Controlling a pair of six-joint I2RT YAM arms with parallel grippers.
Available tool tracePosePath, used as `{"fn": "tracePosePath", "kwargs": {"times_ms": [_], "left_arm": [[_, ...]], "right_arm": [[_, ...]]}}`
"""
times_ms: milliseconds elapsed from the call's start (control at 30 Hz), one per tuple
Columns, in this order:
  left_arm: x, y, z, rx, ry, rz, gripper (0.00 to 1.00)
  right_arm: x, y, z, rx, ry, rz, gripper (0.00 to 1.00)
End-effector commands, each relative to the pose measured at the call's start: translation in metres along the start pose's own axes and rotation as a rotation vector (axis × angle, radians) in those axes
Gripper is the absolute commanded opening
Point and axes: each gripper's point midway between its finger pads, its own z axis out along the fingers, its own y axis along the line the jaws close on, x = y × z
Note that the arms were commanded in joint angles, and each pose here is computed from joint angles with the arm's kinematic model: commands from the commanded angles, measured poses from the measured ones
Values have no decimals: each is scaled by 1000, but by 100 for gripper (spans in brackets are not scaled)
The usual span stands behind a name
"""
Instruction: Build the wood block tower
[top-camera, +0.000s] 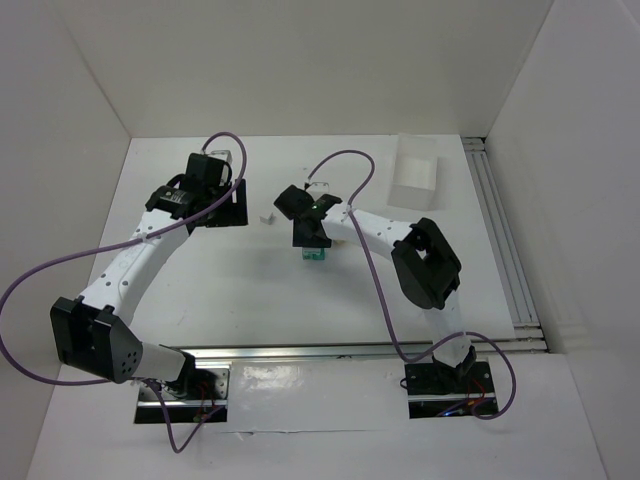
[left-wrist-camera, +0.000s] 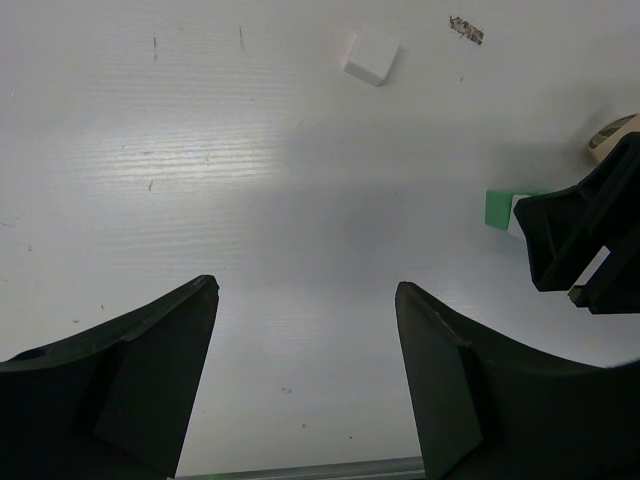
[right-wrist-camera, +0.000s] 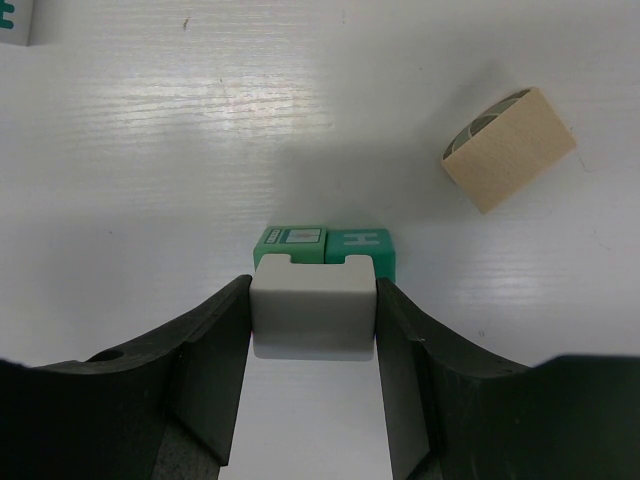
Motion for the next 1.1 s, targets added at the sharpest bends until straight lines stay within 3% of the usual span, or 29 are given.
{"fn": "tracePosePath", "kwargs": {"times_ms": [0,1067], "left_arm": [[-6,-4,-3,12,-31,-17,84],[-4,-5,0,18,-20,-15,84]], "right_arm": [[-17,3,-9,2,-46,12,46],[-12,-6,-4,45,-43,-3,46]]}}
